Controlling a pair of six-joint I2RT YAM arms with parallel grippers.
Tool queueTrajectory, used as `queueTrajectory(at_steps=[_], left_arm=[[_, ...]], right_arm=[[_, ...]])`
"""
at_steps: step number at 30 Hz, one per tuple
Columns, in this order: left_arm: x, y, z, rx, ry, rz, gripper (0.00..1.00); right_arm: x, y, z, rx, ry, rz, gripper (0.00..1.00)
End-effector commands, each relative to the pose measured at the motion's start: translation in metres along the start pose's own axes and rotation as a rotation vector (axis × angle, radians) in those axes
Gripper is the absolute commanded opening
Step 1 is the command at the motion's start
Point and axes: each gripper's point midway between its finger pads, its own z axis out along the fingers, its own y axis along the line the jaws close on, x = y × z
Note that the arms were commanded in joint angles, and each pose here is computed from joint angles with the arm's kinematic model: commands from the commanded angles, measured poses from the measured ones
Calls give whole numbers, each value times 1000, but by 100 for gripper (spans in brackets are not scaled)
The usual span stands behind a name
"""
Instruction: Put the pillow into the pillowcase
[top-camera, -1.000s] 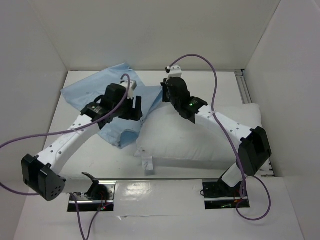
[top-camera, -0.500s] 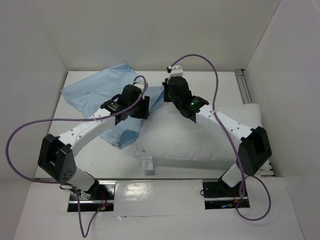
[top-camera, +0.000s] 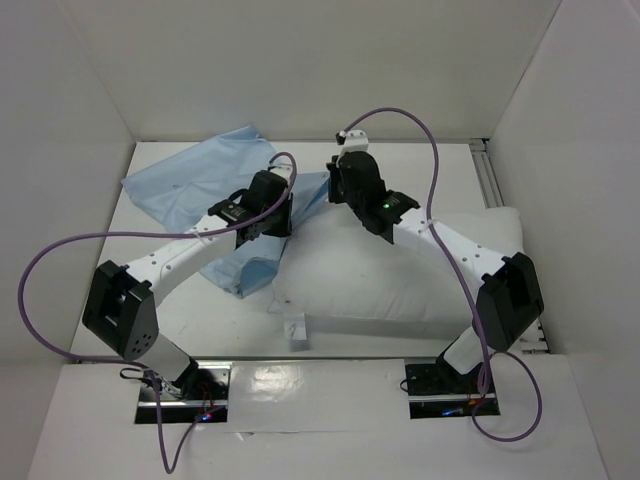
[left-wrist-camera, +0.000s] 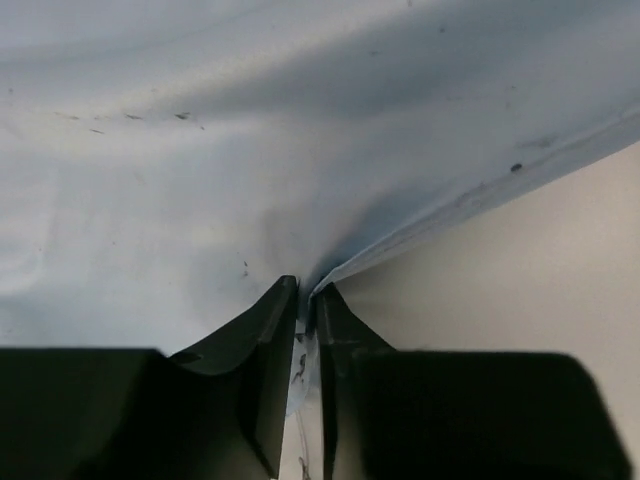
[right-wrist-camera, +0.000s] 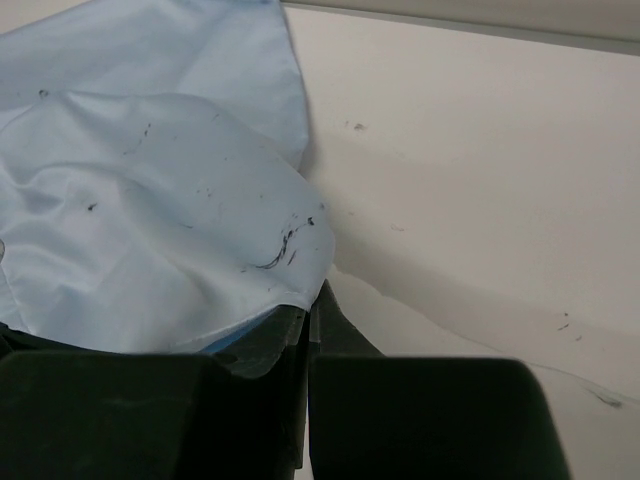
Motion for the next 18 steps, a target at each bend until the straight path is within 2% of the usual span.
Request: queueTrajectory(at_steps=[1, 2, 4, 10, 15, 17, 18], left_arm=[[-17, 9, -5, -59, -39, -12, 25], [-23, 10, -11, -67, -55, -14, 11], [-29, 17, -24, -69, -65, -30, 0], [-52, 29, -58, -41, -131, -57, 0], [-49, 23, -62, 22, -93, -44, 0], [-35, 21, -57, 42, -53, -42, 0], [-41, 22, -60, 33, -79, -62, 0]], right_arm=[[-19, -3, -10, -6, -46, 23, 0], [-19, -3, -10, -6, -46, 23, 0], [-16, -6, -6, -7, -36, 23, 0], [-19, 3, 1, -36, -35, 34, 0], [-12, 5, 9, -40, -16, 28, 0], [-14, 6, 9, -42, -24, 40, 0], [-14, 6, 9, -42, -24, 40, 0]])
